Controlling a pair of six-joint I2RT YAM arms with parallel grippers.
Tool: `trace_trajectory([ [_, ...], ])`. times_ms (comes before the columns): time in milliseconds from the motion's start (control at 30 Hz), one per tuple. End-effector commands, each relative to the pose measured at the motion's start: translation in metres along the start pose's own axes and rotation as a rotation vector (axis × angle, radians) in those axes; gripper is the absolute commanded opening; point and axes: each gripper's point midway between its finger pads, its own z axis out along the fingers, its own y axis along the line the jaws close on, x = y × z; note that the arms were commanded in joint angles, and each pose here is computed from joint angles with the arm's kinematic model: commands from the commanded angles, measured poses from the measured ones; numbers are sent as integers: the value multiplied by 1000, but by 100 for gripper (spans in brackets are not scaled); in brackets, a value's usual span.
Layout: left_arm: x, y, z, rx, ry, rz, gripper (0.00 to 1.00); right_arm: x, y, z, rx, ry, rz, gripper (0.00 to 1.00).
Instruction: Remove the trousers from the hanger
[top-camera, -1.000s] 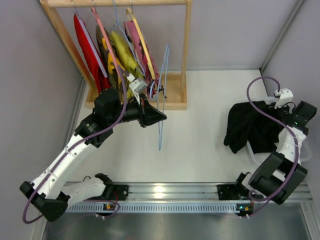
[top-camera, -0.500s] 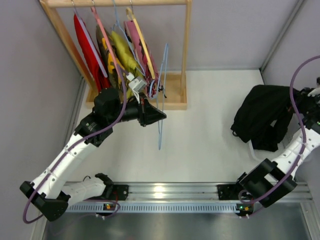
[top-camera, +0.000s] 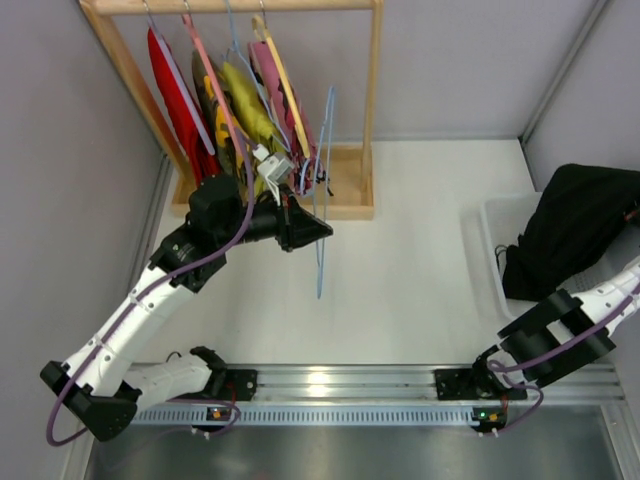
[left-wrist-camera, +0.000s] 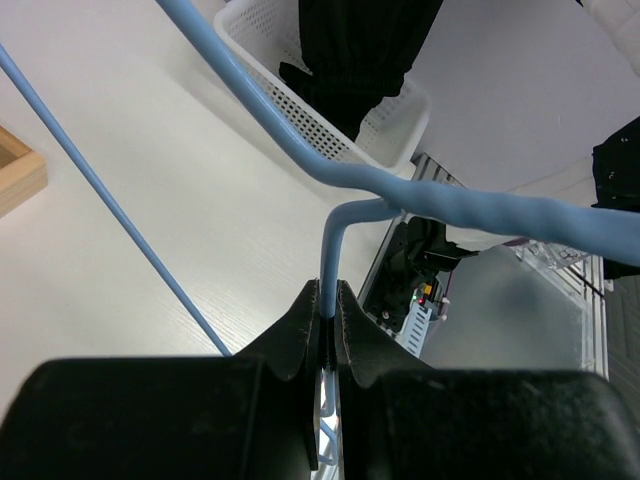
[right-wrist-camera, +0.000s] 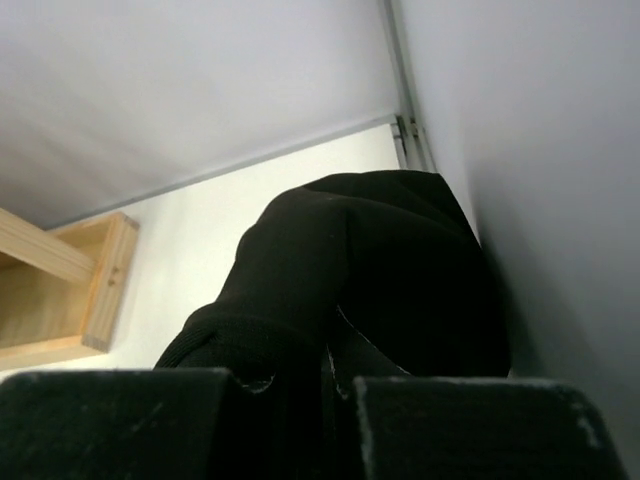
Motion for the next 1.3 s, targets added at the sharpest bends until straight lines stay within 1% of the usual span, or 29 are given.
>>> trace_trajectory([
  [0, -26, -7, -2, 11, -69, 52, 0, -15, 2, -6, -5, -14, -169, 0],
  [33, -27, -7, 0, 12, -66, 44, 0, -5, -4, -6, 12, 9, -180, 0],
  [67, -27, -6, 3, 15, -59, 29, 0, 11, -10, -4, 20, 41, -230, 0],
  [133, -33, -9, 5, 21, -65, 16, 0, 35, -11, 1, 28, 104, -249, 0],
  [167, -36, -10, 5, 25, -67, 14, 0, 45, -13, 3, 21, 127, -293, 0],
  [233, -43, -12, 9, 31, -73, 8, 0, 69, -16, 7, 37, 181, -286, 0],
  [267, -45, -13, 10, 33, -72, -5, 0, 82, -9, 14, 13, 212, -295, 0],
  [367, -60, -16, 13, 29, -97, -36, 0, 124, -8, 26, 12, 294, -295, 0],
  [467, -79, -17, 16, 17, -135, -46, 0, 157, -18, 36, 35, 370, -307, 6],
  [500, -89, -21, 16, 22, -151, -41, 0, 165, -21, 37, 42, 397, -304, 12],
  [533, -90, -18, 23, 22, -143, -58, 0, 174, -25, 37, 47, 428, -317, 15],
  [567, -100, -23, 23, 33, -158, -54, 0, 183, -31, 38, 52, 457, -306, 17],
  [600, -103, -21, 26, 29, -159, -60, 0, 190, -32, 35, 54, 485, -299, 24],
  [667, -109, -10, 36, -9, -171, -84, 0, 195, -37, 32, 58, 516, -330, 32],
  [700, -116, -10, 36, -15, -188, -81, 0, 198, -34, 27, 52, 538, -323, 41],
  [733, -119, -5, 39, -36, -198, -96, 0, 195, -31, 26, 36, 538, -338, 46],
  [767, -123, -2, 43, -47, -203, -101, 0, 183, -24, 23, 25, 522, -359, 52],
  [800, -124, 2, 45, -61, -206, -113, 0, 177, -19, 20, 18, 516, -369, 62],
  [833, -124, 6, 46, -82, -210, -136, 0, 174, -11, 15, -3, 522, -366, 67],
  [867, -125, 8, 49, -87, -209, -148, 0, 157, -5, 14, -11, 499, -397, 71],
  [900, -125, 8, 49, -89, -211, -156, 0, 142, 5, 10, -19, 474, -434, 77],
  [933, -126, 9, 49, -92, -213, -170, 0, 139, 14, 2, -41, 487, -442, 80],
  [967, -126, 8, 49, -86, -212, -175, 0, 114, 24, -1, -38, 446, -504, 84],
  [1000, -126, 7, 49, -83, -212, -178, 0, 104, 31, -5, -43, 437, -530, 92],
  [1033, -126, 7, 49, -83, -212, -182, 0, 92, 37, -8, -51, 423, -579, 96],
  [1067, -124, 8, 49, -86, -210, -186, 0, 72, 50, -16, -53, 399, -618, 97],
  [1100, -123, 8, 49, -86, -209, -188, 0, 62, 58, -19, -68, 382, -637, 99],
  [1167, -118, 11, 49, -96, -201, -198, 0, 35, 76, -29, -77, 343, -696, 99],
  [1267, -111, 16, 50, -108, -190, -212, 0, 9, 101, -37, -120, 293, -721, 99],
])
